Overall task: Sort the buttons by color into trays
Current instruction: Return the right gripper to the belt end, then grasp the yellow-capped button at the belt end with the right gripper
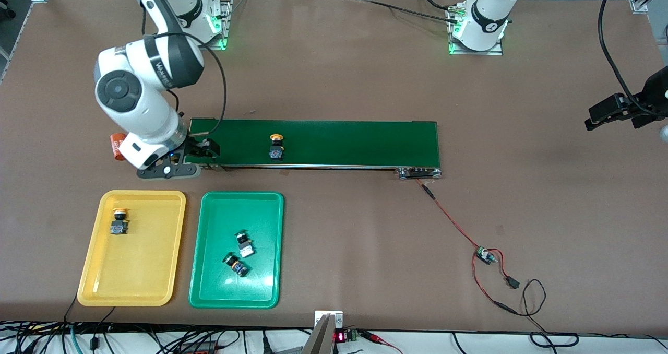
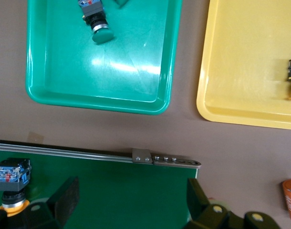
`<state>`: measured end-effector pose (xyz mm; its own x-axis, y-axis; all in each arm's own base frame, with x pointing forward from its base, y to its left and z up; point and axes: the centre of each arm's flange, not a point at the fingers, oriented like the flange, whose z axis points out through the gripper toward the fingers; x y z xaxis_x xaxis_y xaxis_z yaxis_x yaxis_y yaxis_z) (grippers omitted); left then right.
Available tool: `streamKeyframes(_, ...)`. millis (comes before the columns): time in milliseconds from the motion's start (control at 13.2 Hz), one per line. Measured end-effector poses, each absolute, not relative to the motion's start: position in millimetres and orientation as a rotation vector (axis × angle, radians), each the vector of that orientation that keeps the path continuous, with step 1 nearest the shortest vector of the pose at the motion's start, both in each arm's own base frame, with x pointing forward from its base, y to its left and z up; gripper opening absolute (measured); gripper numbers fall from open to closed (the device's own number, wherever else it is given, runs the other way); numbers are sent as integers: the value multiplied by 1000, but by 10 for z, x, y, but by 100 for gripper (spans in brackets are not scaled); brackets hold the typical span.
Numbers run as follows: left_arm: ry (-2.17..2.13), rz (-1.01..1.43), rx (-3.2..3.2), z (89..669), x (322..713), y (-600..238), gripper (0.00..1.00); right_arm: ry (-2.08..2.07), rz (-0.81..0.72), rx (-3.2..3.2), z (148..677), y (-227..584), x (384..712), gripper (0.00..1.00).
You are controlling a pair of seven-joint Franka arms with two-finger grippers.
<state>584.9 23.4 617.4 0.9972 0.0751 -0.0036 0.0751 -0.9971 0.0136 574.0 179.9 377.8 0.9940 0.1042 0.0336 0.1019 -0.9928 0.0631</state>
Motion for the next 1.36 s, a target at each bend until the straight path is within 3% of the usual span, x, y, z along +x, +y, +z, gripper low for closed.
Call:
streamKeyframes(455, 120, -6, 3126, 6170, 5848, 243, 100, -104, 11, 3080, 3697, 1443, 5013, 100)
streamKeyframes(1365, 112, -6, 3126, 6174, 5846, 225, 100, -31, 17, 3171, 3021, 2216, 5004, 100)
